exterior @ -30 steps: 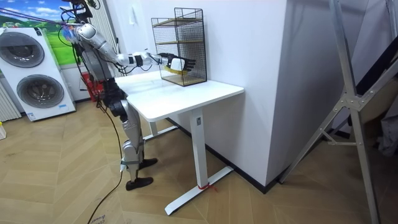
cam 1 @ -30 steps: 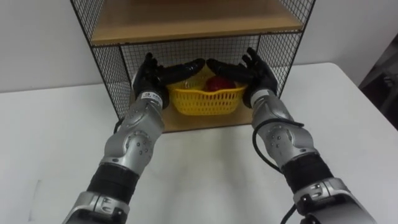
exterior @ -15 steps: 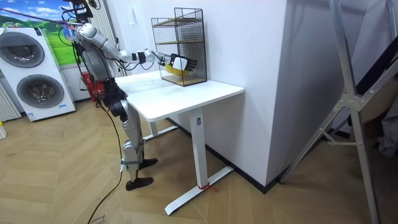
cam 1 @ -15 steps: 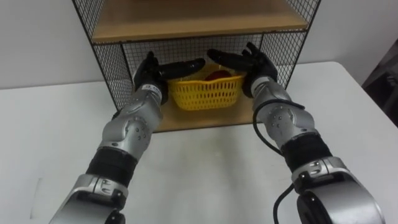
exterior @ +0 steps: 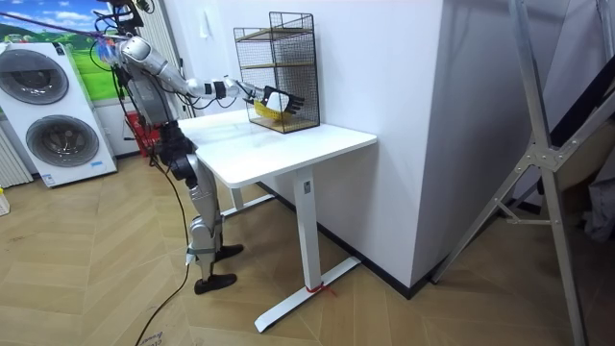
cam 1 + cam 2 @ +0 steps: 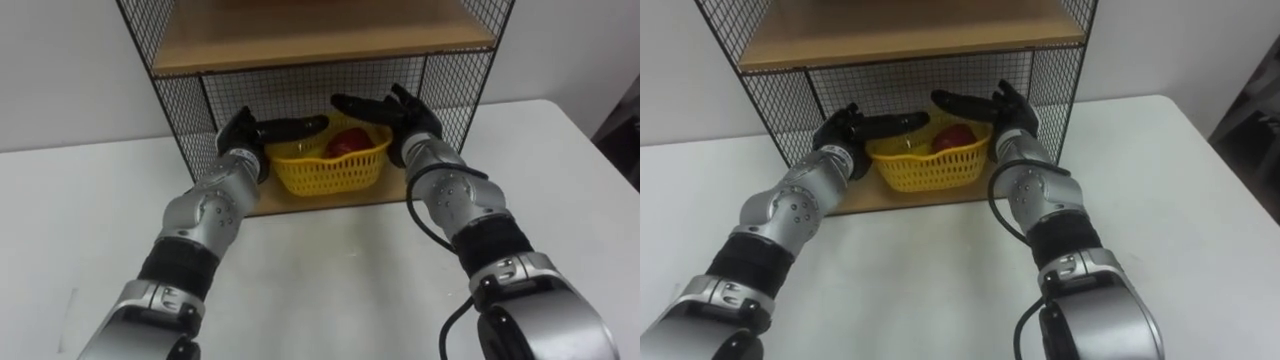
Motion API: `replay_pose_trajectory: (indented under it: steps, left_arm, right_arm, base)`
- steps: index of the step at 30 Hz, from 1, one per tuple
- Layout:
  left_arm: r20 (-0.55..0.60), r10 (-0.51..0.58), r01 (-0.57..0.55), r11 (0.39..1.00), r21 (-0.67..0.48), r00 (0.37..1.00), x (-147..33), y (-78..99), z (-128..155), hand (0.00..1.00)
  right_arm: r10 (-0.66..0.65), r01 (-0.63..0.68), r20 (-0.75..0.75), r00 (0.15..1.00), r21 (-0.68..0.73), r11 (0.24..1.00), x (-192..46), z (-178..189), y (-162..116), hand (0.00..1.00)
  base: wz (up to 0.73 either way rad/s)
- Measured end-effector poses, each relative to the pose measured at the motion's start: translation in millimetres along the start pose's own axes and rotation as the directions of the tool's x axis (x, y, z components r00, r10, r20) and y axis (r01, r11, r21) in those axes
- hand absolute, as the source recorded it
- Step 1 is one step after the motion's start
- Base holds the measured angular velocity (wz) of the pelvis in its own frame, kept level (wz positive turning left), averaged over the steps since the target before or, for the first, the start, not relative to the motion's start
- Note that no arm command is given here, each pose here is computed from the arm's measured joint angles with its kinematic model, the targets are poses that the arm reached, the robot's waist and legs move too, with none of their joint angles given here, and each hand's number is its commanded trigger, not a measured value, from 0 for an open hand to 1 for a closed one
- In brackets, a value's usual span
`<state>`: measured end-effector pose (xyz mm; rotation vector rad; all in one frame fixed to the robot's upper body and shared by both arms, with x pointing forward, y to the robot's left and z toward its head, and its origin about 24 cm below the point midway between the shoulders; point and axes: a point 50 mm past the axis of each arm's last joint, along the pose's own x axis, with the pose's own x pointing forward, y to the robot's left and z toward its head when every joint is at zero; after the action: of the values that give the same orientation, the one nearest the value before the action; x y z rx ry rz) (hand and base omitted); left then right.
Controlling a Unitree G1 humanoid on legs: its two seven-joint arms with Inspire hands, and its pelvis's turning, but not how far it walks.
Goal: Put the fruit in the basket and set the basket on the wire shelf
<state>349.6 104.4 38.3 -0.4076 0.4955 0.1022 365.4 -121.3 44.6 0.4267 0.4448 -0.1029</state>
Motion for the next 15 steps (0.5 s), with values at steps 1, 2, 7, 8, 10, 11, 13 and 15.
replay_pose_trajectory:
  steps: [1,2,7,8,10,11,13,15]
  left_arm:
    - [-0.008,0.003,-0.003,1.000,0.001,1.000,0.6,1.2,-2,0.00]
    - [-0.013,0.005,-0.005,1.000,0.001,1.000,1.0,2.1,-3,0.00]
    - [-0.044,0.016,-0.016,1.000,0.007,0.999,3.7,10.1,-9,0.00]
    - [-0.044,0.016,-0.016,1.000,0.007,0.999,3.7,10.4,-9,0.00]
    - [-0.045,0.014,-0.014,1.000,-0.001,0.999,3.7,10.9,-8,0.00]
    - [-0.046,0.011,-0.012,1.000,-0.003,0.999,3.7,11.0,-8,0.00]
    - [-0.036,0.007,-0.007,1.000,-0.003,0.999,3.4,11.9,-5,0.00]
    - [-0.012,-0.004,0.004,1.000,-0.003,1.000,2.2,11.1,0,0.00]
  right_arm:
    - [-0.004,0.004,-0.017,1.000,-0.001,1.000,1,-4,-2,0.00]
    - [-0.006,0.006,-0.029,1.000,-0.003,1.000,1,-6,-3,0.00]
    - [0.007,-0.007,-0.073,0.997,-0.006,1.000,3,-16,-9,0.00]
    - [0.009,-0.009,-0.074,0.997,-0.007,1.000,3,-16,-10,0.00]
    - [0.009,-0.010,-0.078,0.997,-0.010,1.000,2,-18,-15,0.00]
    - [0.008,-0.009,-0.078,0.997,-0.011,1.000,2,-18,-16,0.00]
    - [0.000,-0.002,-0.073,0.997,-0.024,1.000,2,-18,-22,0.00]
    - [0.006,-0.007,-0.049,0.999,-0.026,1.000,0,-13,-26,0.00]
  base:
    - [0.00]
    - [0.05]
    - [0.05]
    - [0.00]
    - [0.00]
    - [0.00]
    - [0.00]
    - [0.00]
